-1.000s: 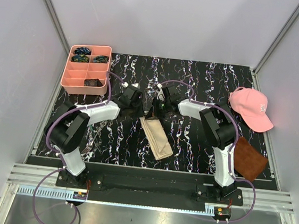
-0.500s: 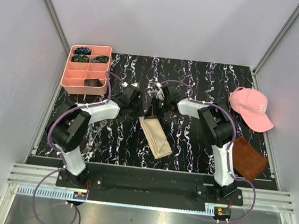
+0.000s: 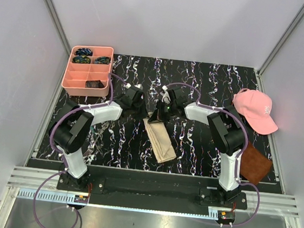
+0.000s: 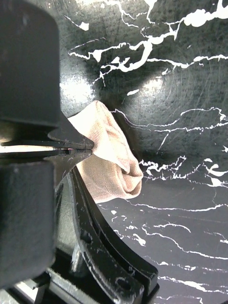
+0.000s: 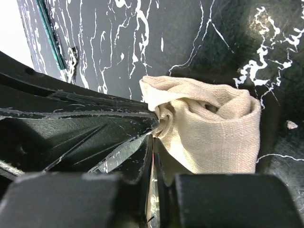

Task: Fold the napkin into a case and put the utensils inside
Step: Stuff the top corner of the smaller-rectangle-folded napkin into the folded napkin.

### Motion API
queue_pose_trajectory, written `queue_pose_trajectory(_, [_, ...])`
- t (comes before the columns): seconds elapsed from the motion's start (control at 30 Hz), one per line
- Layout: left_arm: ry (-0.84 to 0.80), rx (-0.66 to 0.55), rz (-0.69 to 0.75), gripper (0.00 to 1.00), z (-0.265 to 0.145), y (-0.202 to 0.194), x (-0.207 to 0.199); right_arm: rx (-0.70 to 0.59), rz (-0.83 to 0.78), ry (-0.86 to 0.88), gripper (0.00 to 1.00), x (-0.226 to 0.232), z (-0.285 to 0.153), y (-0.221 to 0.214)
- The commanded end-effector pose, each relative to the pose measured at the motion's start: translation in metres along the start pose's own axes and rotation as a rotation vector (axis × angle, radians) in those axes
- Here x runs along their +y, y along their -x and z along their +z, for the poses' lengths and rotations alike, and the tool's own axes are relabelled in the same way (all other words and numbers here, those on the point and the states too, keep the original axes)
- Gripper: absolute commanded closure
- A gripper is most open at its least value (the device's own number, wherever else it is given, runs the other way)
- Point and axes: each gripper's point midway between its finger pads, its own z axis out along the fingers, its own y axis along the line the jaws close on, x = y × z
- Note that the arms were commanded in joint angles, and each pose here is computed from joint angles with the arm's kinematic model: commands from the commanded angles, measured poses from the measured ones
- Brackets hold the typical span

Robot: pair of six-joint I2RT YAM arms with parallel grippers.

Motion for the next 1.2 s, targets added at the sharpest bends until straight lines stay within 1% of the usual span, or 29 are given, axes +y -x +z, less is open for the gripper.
queue_pose_trajectory(0.0, [-0.095, -0.049, 0.003, 1.0, -0.011, 0.015, -0.024, 0.003, -0.028, 0.019, 0.93, 0.003, 0.005, 0.004])
queue_pose_trajectory(0.1, [-0.102, -0.051, -0.002, 1.0, -0.013, 0.014, -0.024, -0.006, -0.038, 0.017, 0.96, 0.004, 0.005, 0.007])
queue_pose_trajectory(0.23, [-0.098, -0.053, -0.003, 1.0, -0.014, 0.014, -0.023, -0.041, -0.051, -0.016, 0.96, 0.001, -0.006, 0.015])
queue_pose_trajectory(0.37, [-0.084, -0.056, 0.006, 1.0, -0.016, 0.014, -0.021, -0.103, -0.036, -0.05, 0.91, -0.008, -0.033, 0.026])
queue_pose_trajectory(0.4, [-0.084, -0.054, 0.008, 1.0, -0.016, 0.013, -0.02, -0.106, -0.035, -0.05, 0.9, -0.01, -0.037, 0.026])
queue_pose_trajectory(0.43, [-0.084, -0.054, 0.008, 1.0, -0.016, 0.013, -0.02, -0.103, -0.035, -0.045, 0.86, -0.01, -0.038, 0.026])
queue_pose_trajectory(0.5, [-0.086, -0.056, 0.007, 1.0, -0.017, 0.013, -0.02, -0.092, -0.033, -0.04, 0.85, -0.013, -0.038, 0.028])
queue_pose_trajectory(0.6, [-0.091, -0.056, 0.006, 1.0, -0.018, 0.014, -0.022, -0.072, -0.027, -0.017, 0.9, -0.011, -0.033, 0.028])
queue_pose_trajectory(0.63, [-0.092, -0.055, 0.006, 1.0, -0.018, 0.014, -0.022, -0.07, -0.022, -0.012, 0.94, -0.011, -0.031, 0.028])
queue_pose_trajectory(0.77, [-0.097, -0.054, 0.006, 1.0, -0.018, 0.013, -0.023, -0.069, -0.013, 0.001, 0.98, -0.01, -0.026, 0.032])
queue_pose_trajectory(1.17, [-0.114, -0.049, 0.002, 1.0, -0.019, 0.012, -0.026, -0.028, -0.006, 0.053, 1.0, 0.0, 0.003, 0.028])
